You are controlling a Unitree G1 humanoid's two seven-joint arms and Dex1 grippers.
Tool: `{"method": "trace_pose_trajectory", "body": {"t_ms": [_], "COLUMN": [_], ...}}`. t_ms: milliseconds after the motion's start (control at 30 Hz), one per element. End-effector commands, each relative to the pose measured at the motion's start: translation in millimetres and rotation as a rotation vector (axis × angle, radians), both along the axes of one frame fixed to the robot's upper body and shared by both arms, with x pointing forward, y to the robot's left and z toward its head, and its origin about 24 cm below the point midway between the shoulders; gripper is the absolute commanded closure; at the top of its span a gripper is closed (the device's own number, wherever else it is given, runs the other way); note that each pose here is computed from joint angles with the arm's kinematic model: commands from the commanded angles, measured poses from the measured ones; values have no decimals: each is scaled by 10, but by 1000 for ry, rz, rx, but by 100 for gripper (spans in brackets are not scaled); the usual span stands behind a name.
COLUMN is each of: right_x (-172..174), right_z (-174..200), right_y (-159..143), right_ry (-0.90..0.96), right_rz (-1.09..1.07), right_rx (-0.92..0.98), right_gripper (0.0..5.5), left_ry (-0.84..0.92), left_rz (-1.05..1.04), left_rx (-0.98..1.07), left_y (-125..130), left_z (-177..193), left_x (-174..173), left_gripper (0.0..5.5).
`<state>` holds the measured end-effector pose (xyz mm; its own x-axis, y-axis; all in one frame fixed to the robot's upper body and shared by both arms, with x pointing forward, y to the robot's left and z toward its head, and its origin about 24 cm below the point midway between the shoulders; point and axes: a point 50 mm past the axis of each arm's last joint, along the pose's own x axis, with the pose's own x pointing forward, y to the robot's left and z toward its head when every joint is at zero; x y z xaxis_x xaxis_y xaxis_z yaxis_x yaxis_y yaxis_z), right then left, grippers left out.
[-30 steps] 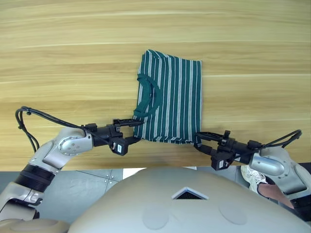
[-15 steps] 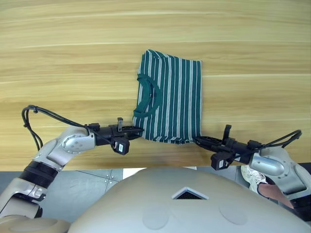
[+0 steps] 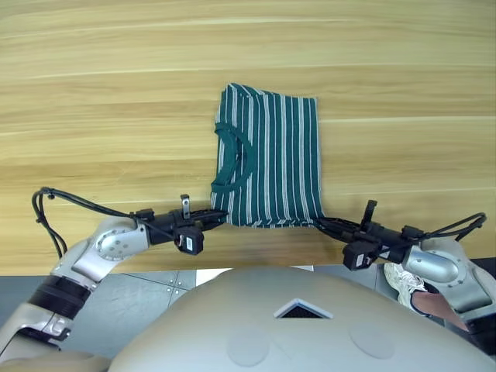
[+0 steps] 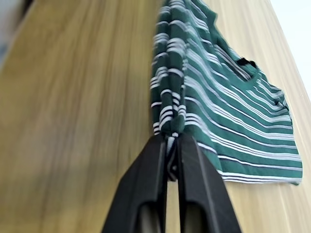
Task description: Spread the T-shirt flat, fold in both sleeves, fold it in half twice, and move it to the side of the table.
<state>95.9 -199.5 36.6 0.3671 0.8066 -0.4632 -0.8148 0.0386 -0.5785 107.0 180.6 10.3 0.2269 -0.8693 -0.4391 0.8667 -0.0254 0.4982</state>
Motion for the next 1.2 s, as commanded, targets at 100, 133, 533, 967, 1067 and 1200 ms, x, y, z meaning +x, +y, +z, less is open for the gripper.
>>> {"method": "trace_pose_trajectory", "body": {"t_ms": [100,133,533,967,1067,1200], "right_x": [199,273,1132,1892,1996,2109], "right_z": [206,239,404,400,345,282], "right_y": [51,72,72,395,431,448], "right_ry": [-86,-109,-330,-427,-422,-427], "right_rz": [-94,-117,-375,-512,-526,-538], "right_rx": [147,182,293,275,253,219], "right_gripper": [541,541,541,541,541,493], "left_ry": [-1,-33,-225,-276,-260,-228], "left_rz": [145,169,420,524,542,567], "left_rx": [-189,-201,-246,-177,-159,-144], "left_y": [-237,-236,-96,-85,-65,-44], "left_z": [114,144,419,367,307,222], "left_x": [78,168,989,1692,1766,1845], "left_gripper": [529,529,529,529,529,497]}}
